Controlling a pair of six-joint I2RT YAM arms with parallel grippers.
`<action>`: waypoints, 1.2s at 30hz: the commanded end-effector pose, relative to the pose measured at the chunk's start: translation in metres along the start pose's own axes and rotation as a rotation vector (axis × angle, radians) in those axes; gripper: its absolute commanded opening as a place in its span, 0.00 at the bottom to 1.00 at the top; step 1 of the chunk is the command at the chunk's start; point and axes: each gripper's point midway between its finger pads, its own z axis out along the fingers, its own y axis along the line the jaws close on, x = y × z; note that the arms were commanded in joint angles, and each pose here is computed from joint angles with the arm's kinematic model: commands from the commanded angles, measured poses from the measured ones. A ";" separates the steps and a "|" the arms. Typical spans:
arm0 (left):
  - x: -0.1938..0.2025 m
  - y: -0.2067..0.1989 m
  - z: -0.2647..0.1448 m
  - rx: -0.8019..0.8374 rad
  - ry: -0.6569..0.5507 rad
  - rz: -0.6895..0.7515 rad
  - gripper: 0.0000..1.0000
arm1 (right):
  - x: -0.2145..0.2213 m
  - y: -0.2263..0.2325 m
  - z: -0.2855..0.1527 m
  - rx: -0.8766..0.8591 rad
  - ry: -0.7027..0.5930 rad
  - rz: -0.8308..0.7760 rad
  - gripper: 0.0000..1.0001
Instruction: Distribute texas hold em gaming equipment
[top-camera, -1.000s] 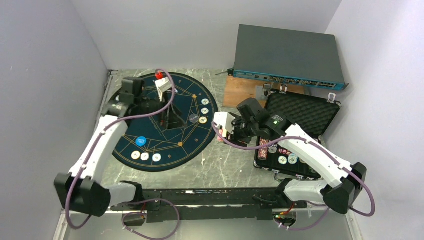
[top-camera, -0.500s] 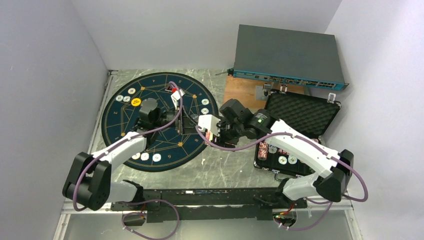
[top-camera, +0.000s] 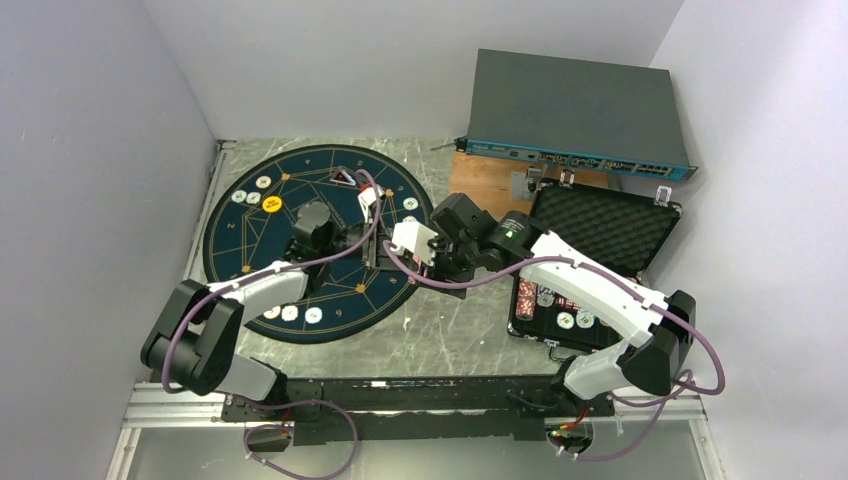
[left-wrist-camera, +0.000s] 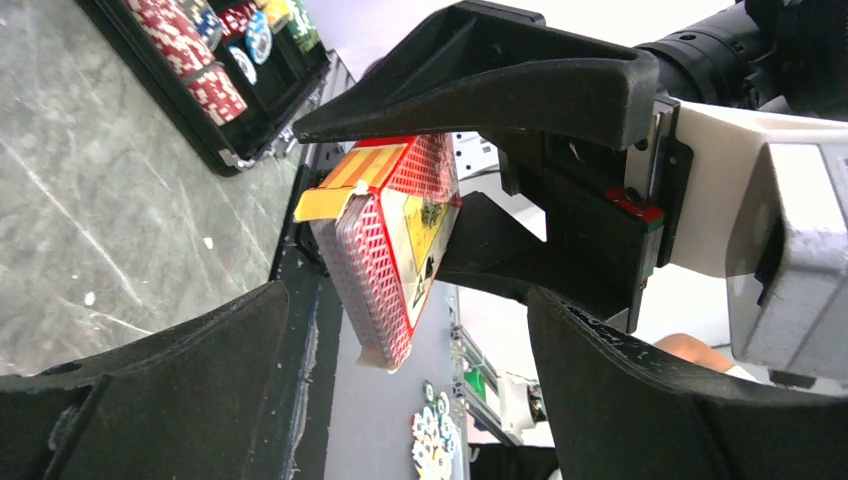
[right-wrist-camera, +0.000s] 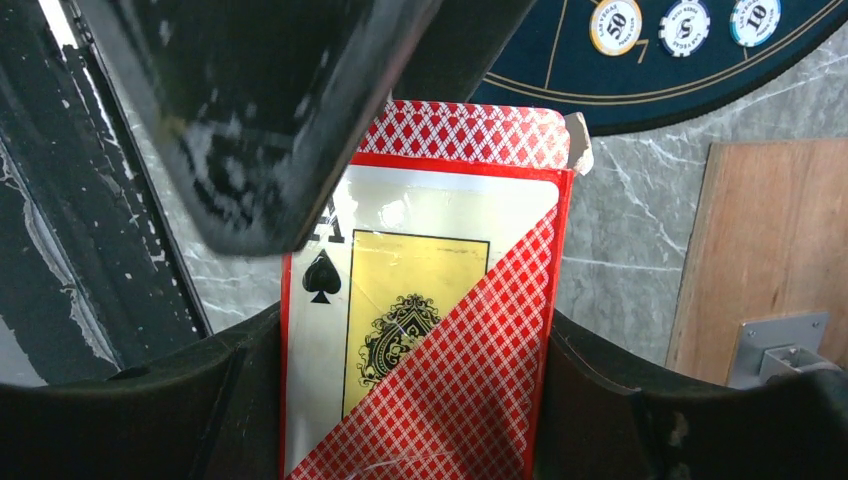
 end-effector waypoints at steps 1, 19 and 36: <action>-0.003 -0.023 0.015 0.092 0.013 0.058 0.93 | -0.016 -0.009 -0.016 0.056 -0.053 -0.015 0.00; 0.002 -0.037 0.018 0.200 0.006 -0.022 0.00 | 0.005 -0.010 -0.036 0.118 -0.015 0.026 0.95; 0.010 -0.036 0.027 0.216 0.053 -0.056 0.00 | -0.004 -0.017 -0.039 0.082 0.005 -0.008 0.73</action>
